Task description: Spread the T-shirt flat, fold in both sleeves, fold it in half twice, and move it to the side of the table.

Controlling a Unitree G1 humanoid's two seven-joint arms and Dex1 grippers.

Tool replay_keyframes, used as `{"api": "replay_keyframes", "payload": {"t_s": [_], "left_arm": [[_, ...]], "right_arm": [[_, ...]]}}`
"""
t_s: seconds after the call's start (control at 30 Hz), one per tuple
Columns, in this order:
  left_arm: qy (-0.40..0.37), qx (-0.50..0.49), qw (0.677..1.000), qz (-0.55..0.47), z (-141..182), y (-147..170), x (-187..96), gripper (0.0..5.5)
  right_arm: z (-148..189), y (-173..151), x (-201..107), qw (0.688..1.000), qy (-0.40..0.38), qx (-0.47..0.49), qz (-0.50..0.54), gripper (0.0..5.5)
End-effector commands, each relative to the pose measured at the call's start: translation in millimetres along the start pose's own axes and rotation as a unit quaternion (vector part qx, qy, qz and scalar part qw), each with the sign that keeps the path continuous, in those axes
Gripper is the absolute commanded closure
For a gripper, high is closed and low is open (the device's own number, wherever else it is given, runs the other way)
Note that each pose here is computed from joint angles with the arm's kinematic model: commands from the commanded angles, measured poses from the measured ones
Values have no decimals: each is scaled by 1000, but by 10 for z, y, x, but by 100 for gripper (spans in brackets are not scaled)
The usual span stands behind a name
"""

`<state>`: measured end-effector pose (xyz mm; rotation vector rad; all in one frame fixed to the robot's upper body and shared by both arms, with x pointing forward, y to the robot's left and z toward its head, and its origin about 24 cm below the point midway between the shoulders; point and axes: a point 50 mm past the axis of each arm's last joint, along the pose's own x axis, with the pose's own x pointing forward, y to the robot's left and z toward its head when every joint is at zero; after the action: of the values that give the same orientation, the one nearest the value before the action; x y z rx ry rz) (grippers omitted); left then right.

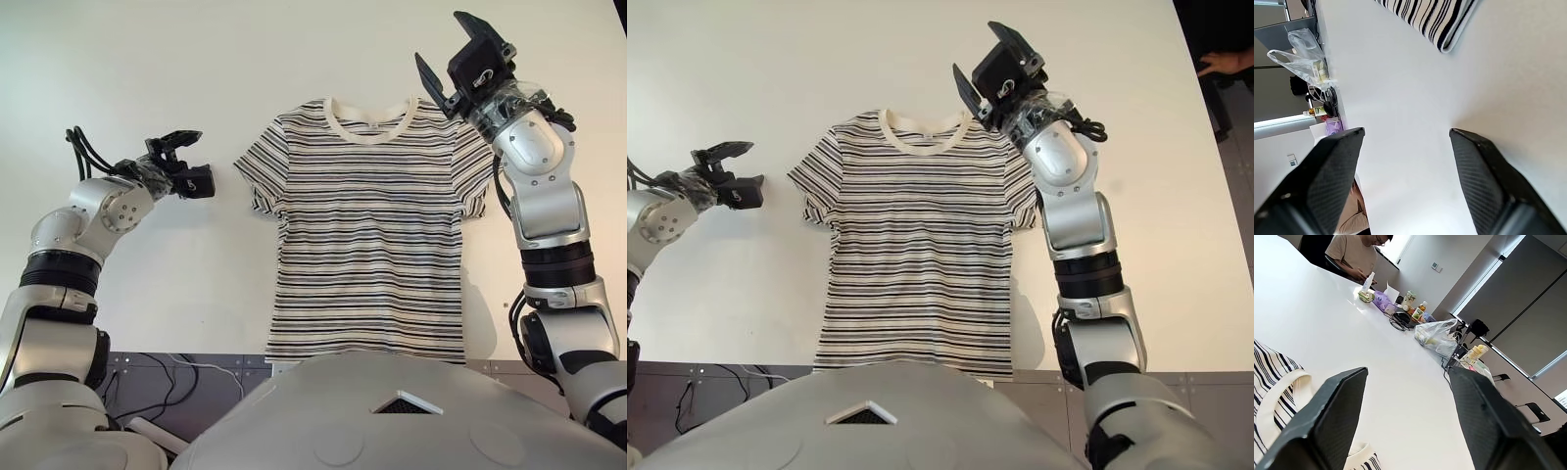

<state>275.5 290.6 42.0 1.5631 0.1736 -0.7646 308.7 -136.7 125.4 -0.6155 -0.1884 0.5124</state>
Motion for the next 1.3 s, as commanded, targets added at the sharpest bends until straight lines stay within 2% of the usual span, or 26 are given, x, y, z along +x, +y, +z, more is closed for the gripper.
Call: {"api": "replay_keyframes", "payload": {"t_s": [0.03, 0.23, 0.5, 0.63, 0.77, 0.9, 1.3], "left_arm": [[-60, 37, 997, -41, 156, -5, 141, 226], [-99, 54, 992, -50, 279, 67, 277, 226], [-99, 49, 991, -69, 244, -26, 230, 226], [-132, 40, 987, -88, 330, -110, 169, 226], [-104, 47, 989, -92, 292, -116, 235, 226], [-66, 43, 992, -97, 193, -169, 227, 292], [-74, 31, 991, -103, 251, -262, 260, 484]], "right_arm": [[12, 31, 0, 1000, 1, -2, 5, 249], [47, 49, 20, 1000, -4, 2, 11, 249], [40, 60, 37, 1000, -3, 6, 13, 249], [23, 78, 36, 1000, 0, 8, 11, 249], [34, 52, 47, 1000, -3, 8, 4, 249], [31, 14, 34, 1000, -3, 8, 3, 249], [55, 61, 76, 1000, -7, 16, 10, 249]]}}
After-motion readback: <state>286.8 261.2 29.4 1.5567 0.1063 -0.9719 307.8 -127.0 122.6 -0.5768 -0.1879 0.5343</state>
